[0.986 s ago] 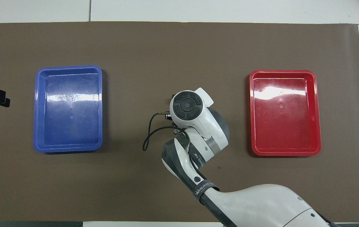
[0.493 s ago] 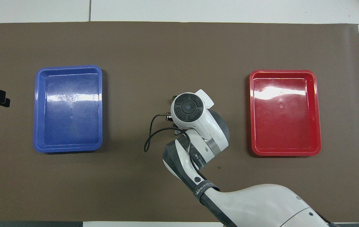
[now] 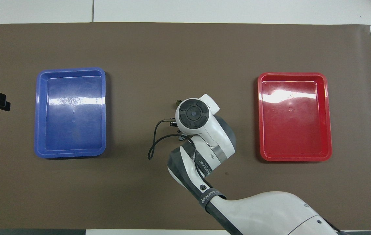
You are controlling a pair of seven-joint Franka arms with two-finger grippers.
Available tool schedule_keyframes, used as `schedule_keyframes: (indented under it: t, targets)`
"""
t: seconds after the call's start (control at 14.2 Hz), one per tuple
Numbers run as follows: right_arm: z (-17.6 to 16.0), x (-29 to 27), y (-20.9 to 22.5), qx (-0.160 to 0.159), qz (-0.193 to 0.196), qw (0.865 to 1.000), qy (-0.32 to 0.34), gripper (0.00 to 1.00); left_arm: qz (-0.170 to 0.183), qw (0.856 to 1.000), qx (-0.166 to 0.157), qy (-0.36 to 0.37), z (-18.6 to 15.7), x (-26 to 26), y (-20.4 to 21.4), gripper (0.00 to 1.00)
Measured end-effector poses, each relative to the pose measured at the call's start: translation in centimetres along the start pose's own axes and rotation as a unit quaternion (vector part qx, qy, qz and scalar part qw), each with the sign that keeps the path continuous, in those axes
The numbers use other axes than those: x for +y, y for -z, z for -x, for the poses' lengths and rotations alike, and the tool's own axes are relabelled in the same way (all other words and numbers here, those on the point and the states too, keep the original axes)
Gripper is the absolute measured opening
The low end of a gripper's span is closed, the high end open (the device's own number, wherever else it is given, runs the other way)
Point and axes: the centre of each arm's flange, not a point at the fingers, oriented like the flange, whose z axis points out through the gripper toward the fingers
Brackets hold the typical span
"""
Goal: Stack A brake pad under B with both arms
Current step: 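Carry the curved shoe over the dark pad and lower it with the right gripper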
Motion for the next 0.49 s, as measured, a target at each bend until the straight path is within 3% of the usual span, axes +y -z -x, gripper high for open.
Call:
schedule_keyframes:
  t: [0.21, 0.35, 0.49]
  targets:
    - [0.04, 0.03, -0.07, 0.001, -0.001, 1.000, 0.003, 0.43, 0.000, 1.000, 0.000, 0.000, 0.00, 0.00, 0.00, 1.00]
    - [0.08, 0.09, -0.29, 0.006, -0.005, 1.000, 0.009, 0.59, 0.000, 1.000, 0.000, 0.000, 0.00, 0.00, 0.00, 1.00]
    - [0.20, 0.20, -0.57, 0.006, -0.005, 1.000, 0.010, 0.82, 0.000, 1.000, 0.000, 0.000, 0.00, 0.00, 0.00, 1.00]
